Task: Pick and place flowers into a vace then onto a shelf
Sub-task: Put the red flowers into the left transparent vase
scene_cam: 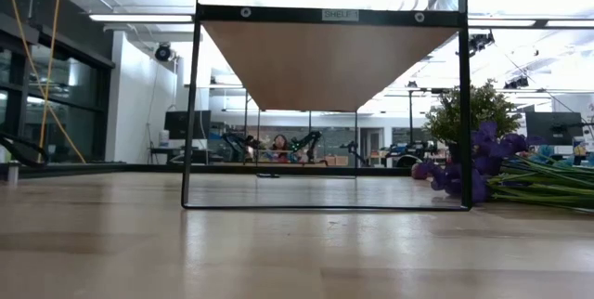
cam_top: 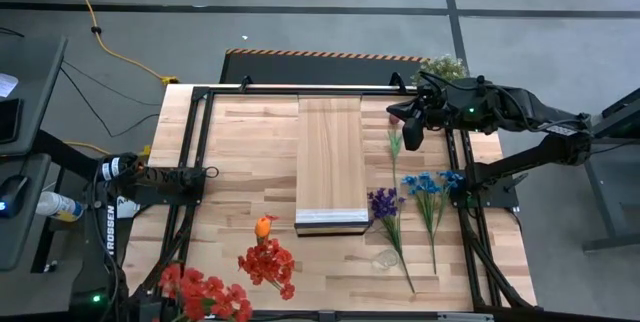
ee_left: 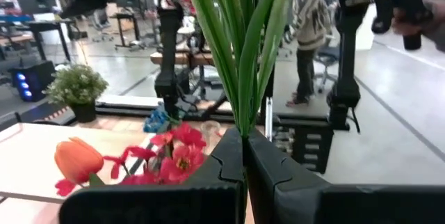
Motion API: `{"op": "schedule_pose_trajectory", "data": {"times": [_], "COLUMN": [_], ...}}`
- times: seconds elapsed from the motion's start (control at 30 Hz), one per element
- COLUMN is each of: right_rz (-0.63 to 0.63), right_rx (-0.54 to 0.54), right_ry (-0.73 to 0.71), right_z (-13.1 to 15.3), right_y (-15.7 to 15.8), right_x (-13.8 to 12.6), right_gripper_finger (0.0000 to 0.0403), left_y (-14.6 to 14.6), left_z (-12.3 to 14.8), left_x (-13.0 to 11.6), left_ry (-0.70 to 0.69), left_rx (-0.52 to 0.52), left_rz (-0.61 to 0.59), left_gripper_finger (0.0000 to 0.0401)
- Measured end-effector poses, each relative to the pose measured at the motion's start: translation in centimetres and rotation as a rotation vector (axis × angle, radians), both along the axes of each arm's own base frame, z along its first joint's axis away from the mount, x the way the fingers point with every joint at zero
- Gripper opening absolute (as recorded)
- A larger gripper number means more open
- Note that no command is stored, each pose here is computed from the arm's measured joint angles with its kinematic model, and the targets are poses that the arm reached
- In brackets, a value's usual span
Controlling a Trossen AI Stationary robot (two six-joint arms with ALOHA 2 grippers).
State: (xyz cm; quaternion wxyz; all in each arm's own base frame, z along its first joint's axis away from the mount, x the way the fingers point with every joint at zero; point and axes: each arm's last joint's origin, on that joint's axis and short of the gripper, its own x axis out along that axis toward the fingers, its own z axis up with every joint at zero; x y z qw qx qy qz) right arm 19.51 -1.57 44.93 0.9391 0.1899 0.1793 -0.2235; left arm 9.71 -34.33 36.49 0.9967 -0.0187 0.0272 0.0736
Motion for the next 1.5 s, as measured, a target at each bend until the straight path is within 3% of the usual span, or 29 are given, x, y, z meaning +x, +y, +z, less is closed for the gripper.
{"op": "schedule_pose_trajectory", "data": {"times": [0.2, 0.3, 0.53, 0.8, 1.2, 1.5], "right_rz": [-0.001, 0.002, 0.000, -0.001, -0.012, -0.012], "right_rx": [0.001, 0.005, 0.004, 0.004, 0.042, 0.041], "right_ry": [-0.001, -0.002, -0.004, -0.007, -0.021, -0.020], "right_z": [0.0, 0.0, 0.0, 0.0, 0.0, 0.0], "right_y": [0.0, 0.0, 0.0, 0.0, 0.0, 0.0], "right_x": [0.0, 0.0, 0.0, 0.0, 0.0, 0.0], "right_gripper_finger": [0.0000, 0.0000, 0.0000, 0.0000, 0.0000, 0.0000], "left_y": [1.0, 1.3, 2.1, 2.7, 4.2, 5.0], "left_z": [-1.0, -3.0, -5.8, -5.2, -5.0, -5.1], "left_x": [-0.2, -0.3, 0.3, 0.8, 3.7, 3.5], "left_ry": [-0.011, -0.037, -0.046, -0.038, -0.029, -0.049], "left_rx": [0.092, 0.125, 0.059, 0.111, 0.124, 0.037], "left_rz": [0.025, 0.043, 0.068, 0.085, 0.181, 0.186], "left_gripper_finger": [0.0034, 0.0034, 0.0034, 0.0034, 0.0033, 0.0033]}}
